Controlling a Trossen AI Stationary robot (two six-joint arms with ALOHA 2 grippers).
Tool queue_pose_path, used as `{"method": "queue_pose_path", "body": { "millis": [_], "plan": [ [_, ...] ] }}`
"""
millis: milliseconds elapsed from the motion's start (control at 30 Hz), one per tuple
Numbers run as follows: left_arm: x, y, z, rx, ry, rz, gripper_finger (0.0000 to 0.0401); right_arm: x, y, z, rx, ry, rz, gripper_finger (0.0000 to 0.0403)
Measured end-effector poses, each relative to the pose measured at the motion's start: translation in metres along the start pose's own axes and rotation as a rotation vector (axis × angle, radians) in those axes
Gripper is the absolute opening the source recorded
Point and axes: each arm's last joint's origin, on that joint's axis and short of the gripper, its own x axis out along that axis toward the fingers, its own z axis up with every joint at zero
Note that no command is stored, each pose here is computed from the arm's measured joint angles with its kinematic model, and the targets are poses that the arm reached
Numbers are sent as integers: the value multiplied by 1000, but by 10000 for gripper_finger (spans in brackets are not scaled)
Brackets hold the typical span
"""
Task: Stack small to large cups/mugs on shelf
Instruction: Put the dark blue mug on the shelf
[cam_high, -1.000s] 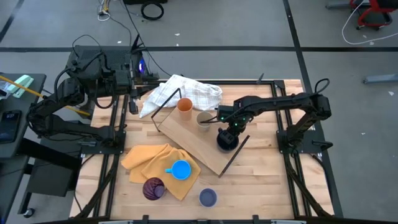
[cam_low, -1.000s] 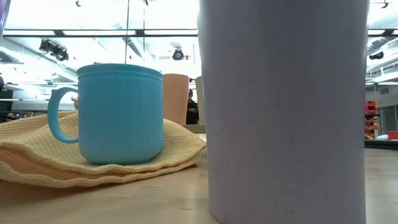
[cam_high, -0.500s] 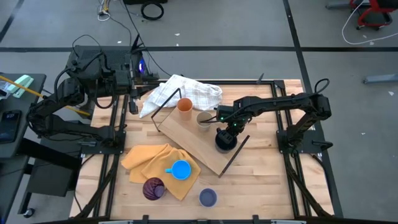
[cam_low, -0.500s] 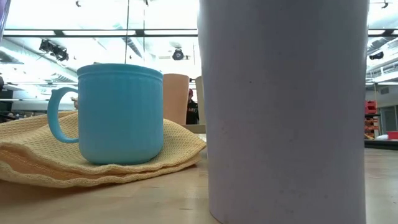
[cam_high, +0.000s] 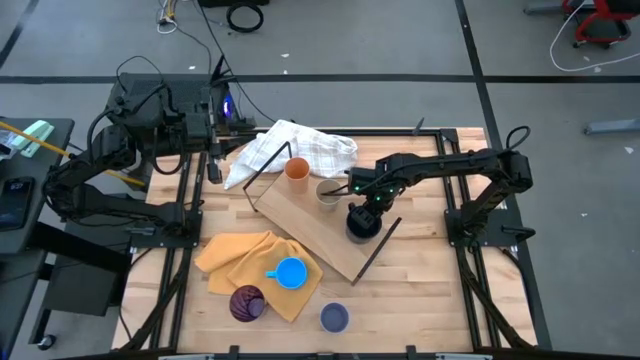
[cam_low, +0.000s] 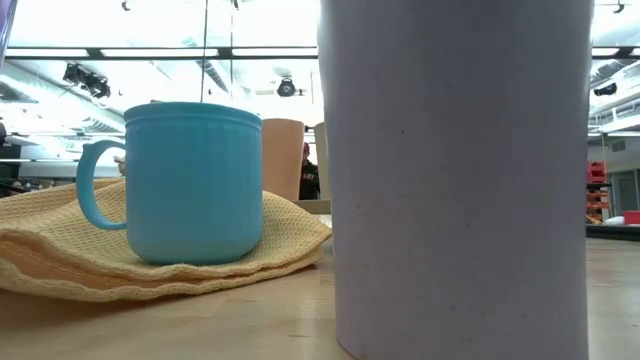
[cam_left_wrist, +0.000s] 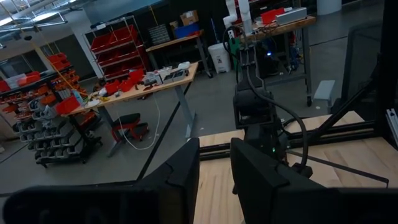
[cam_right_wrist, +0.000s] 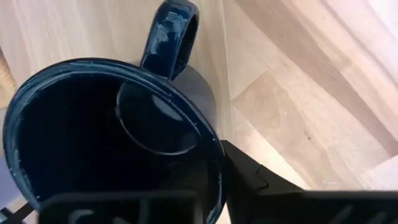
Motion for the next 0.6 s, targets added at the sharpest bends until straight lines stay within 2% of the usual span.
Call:
{"method": "queue_pose_path", "body": {
  "millis": [233,600],
  "plan": [
    [0,0,0,0,0,0,100,0,0,0,-4,1,3,103],
    [0,0,0,0,0,0,100,-4,1,-1,-5,24,37,137]
  ]
}}
